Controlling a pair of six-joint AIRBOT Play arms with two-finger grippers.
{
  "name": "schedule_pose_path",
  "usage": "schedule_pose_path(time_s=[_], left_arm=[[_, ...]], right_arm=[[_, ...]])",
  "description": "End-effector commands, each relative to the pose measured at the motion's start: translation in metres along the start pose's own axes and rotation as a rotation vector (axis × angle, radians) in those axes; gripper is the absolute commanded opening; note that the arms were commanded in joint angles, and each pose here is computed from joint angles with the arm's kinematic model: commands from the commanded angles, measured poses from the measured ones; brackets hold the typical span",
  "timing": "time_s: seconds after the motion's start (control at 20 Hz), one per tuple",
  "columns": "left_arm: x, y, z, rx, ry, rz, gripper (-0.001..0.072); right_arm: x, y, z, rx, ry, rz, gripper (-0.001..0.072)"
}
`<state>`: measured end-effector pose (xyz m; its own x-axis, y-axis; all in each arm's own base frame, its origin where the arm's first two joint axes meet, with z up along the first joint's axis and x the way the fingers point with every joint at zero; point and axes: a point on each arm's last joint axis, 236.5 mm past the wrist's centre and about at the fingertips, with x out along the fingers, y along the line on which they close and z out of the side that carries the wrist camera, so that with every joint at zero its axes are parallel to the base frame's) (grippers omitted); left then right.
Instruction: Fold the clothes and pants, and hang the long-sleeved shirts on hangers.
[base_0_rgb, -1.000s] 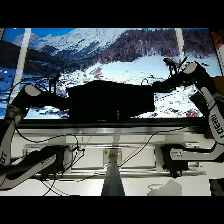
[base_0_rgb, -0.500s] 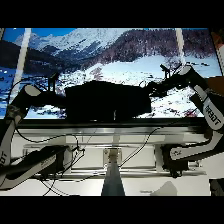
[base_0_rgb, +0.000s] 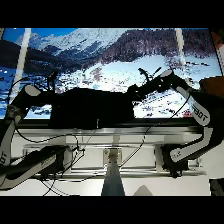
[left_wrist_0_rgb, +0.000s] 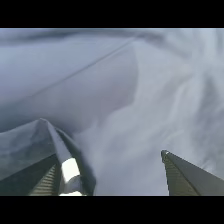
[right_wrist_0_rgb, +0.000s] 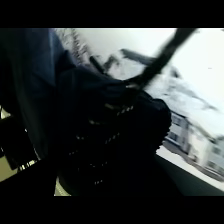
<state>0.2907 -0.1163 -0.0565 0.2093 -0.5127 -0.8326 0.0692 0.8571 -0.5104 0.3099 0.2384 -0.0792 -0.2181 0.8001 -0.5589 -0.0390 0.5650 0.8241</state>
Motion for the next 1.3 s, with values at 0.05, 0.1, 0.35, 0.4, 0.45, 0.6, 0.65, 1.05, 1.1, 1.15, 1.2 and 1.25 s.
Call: schedule_pose_path(time_s=[0.05, 0.1, 0.35, 0.4, 0.45, 0.6, 0.65, 1.05, 1.1, 1.15, 1.2, 1.25], left_arm=[[0.000, 0.001, 0.002, 0.001, -0.010, 0.005, 0.0711], [0.000, 0.001, 0.002, 0.001, -0.010, 0.005, 0.0711], [0.000, 0.004, 0.006, 0.020, -0.027, 0.018, 0.0711], [-0.001, 0.006, 0.012, 0.037, -0.051, 0.026, 0.0712], [-0.005, 0.008, 0.021, 0.048, -0.080, 0.035, 0.0713], [-0.030, 0.002, 0.061, 0.099, -0.181, 0.047, 0.0713], [-0.043, -0.003, 0.077, 0.118, -0.224, 0.051, 0.0713], [-0.115, -0.044, 0.121, 0.231, -0.430, 0.053, 0.0712], [-0.117, -0.046, 0.121, 0.234, -0.435, 0.053, 0.0712], [-0.117, -0.046, 0.121, 0.234, -0.436, 0.053, 0.0712], [-0.117, -0.045, 0.121, 0.234, -0.435, 0.053, 0.0712], [-0.117, -0.045, 0.121, 0.234, -0.435, 0.053, 0.0712]], right_arm=[[0.046, 0.032, -0.030, -0.193, 0.125, 0.016, 0.0540], [0.051, 0.035, -0.033, -0.215, 0.138, 0.015, 0.0381], [0.049, 0.040, -0.016, -0.258, 0.089, -0.012, 0.0025], [0.040, 0.045, -0.005, -0.283, 0.067, -0.017, 0.0025], [0.029, 0.051, 0.007, -0.315, 0.036, -0.031, 0.0026], [-0.035, 0.067, 0.051, -0.407, -0.113, -0.124, 0.0025], [-0.063, 0.069, 0.064, -0.413, -0.171, -0.172, 0.0025], [-0.354, 0.043, 0.063, -0.024, -0.782, -0.486, 0.0025], [-0.388, 0.039, 0.048, 0.063, -0.875, -0.494, 0.0025], [-0.423, 0.036, 0.029, 0.168, -0.980, -0.491, 0.0025], [-0.453, 0.034, 0.008, 0.258, -1.077, -0.483, 0.0025], [-0.479, 0.031, -0.015, 0.342, -1.169, -0.485, 0.0025]])
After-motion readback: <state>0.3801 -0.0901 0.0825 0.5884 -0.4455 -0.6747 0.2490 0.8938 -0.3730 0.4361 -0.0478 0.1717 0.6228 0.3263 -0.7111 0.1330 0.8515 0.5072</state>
